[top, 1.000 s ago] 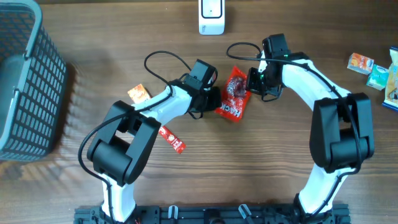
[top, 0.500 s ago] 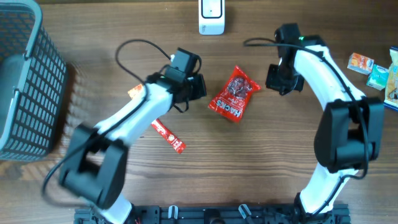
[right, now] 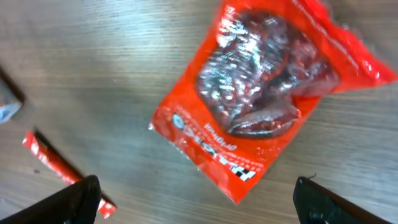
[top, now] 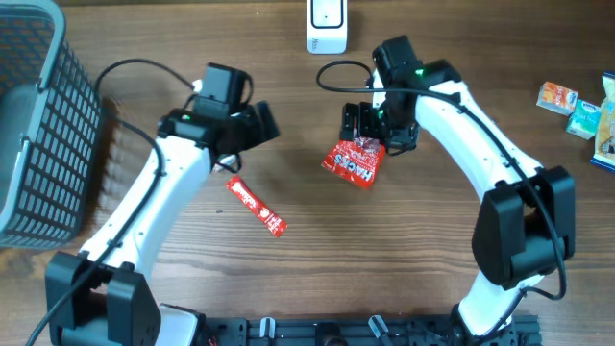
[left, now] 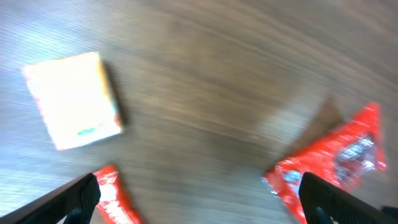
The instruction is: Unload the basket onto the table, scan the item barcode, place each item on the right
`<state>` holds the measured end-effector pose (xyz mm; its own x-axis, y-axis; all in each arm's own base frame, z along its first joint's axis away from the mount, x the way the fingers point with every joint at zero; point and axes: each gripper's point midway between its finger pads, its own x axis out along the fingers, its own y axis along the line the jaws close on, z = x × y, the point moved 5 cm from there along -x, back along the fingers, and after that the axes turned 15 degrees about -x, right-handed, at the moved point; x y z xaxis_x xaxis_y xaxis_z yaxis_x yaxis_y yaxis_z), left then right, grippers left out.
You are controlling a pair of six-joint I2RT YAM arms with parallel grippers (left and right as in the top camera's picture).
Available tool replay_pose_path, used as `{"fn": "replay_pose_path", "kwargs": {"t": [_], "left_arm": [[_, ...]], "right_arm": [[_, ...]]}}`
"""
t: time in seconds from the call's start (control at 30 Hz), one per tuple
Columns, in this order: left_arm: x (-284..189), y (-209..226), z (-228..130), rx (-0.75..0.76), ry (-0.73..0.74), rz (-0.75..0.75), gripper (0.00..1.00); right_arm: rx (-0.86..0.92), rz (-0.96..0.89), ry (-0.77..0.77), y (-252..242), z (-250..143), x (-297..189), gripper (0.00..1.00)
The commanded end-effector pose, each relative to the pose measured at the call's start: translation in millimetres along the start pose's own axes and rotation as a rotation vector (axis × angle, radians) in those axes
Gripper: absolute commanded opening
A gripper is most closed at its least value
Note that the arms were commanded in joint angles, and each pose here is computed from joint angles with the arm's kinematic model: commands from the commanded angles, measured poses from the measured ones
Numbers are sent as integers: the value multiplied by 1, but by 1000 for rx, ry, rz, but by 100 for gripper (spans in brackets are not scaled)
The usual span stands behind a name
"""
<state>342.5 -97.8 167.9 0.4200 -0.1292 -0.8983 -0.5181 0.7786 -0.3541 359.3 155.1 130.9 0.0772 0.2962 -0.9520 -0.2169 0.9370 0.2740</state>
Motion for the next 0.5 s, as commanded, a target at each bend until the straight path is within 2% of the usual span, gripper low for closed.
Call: {"fn": "replay_pose_path", "kwargs": {"t": [0.0,0.2,0.47], "left_arm": [[-2,13,2,-29,24,35,100],[-2,13,-4,-28,63,30,100],[-2,13,-4,-28,63,30,100]], "right_arm": [[123,-6,19,-20,-9,11,100],[172,5,63,-29,-29,34,100],[266,69,35,-31,-39,61,100]]}}
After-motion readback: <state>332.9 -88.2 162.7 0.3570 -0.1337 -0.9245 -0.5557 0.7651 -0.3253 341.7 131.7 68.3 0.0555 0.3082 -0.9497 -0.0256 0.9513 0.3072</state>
